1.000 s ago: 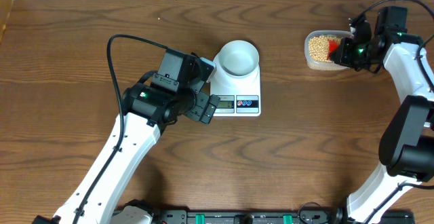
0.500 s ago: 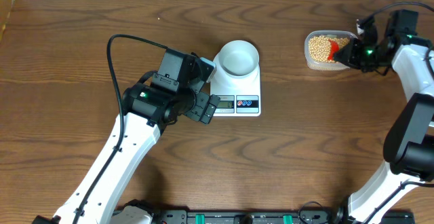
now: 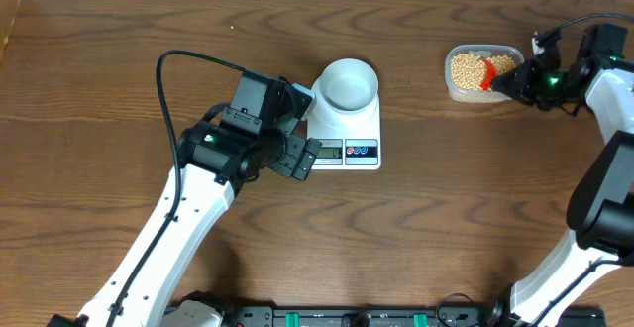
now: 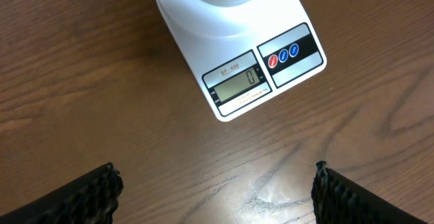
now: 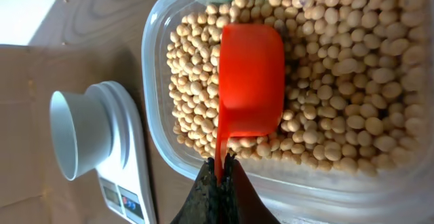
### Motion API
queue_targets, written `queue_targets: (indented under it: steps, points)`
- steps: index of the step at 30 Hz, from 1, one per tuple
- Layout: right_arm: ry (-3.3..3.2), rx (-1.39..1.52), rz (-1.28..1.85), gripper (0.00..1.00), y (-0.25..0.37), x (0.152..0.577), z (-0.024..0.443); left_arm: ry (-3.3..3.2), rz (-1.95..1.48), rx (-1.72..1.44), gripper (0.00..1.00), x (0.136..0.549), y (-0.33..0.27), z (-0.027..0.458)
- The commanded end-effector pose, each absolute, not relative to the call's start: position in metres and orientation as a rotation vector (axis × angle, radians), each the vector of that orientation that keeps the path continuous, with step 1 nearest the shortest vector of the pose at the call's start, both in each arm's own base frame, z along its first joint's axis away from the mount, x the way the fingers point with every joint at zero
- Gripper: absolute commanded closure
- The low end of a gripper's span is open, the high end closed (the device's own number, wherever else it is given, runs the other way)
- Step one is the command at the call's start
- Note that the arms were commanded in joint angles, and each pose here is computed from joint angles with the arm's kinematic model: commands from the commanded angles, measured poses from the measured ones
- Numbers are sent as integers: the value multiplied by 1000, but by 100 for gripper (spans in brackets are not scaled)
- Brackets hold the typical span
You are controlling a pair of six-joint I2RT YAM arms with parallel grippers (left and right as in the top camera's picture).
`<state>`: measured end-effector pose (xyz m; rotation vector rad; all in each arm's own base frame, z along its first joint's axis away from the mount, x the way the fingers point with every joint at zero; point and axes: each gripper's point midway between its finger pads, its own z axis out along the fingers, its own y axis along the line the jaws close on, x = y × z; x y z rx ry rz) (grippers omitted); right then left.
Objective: Scoop item into bowl and weigh 50g on scale
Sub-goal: 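Dip the red scoop into the beans with the right gripper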
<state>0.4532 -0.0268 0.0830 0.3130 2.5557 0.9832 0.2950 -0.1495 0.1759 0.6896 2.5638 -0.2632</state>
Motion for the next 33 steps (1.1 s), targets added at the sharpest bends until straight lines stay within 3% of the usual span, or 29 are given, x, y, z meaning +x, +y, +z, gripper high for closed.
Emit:
queue_targets:
  steps: [1, 7, 33]
  points:
    - [2562, 314, 1107, 99, -14, 449, 66, 2575, -248, 687, 8, 295, -147, 173]
    - [2583, 340, 1166, 99, -9, 446, 51, 2575, -248, 687, 8, 295, -147, 173]
    - [2318, 377, 1453, 99, -36, 442, 92, 2575, -247, 687, 8, 295, -147, 173]
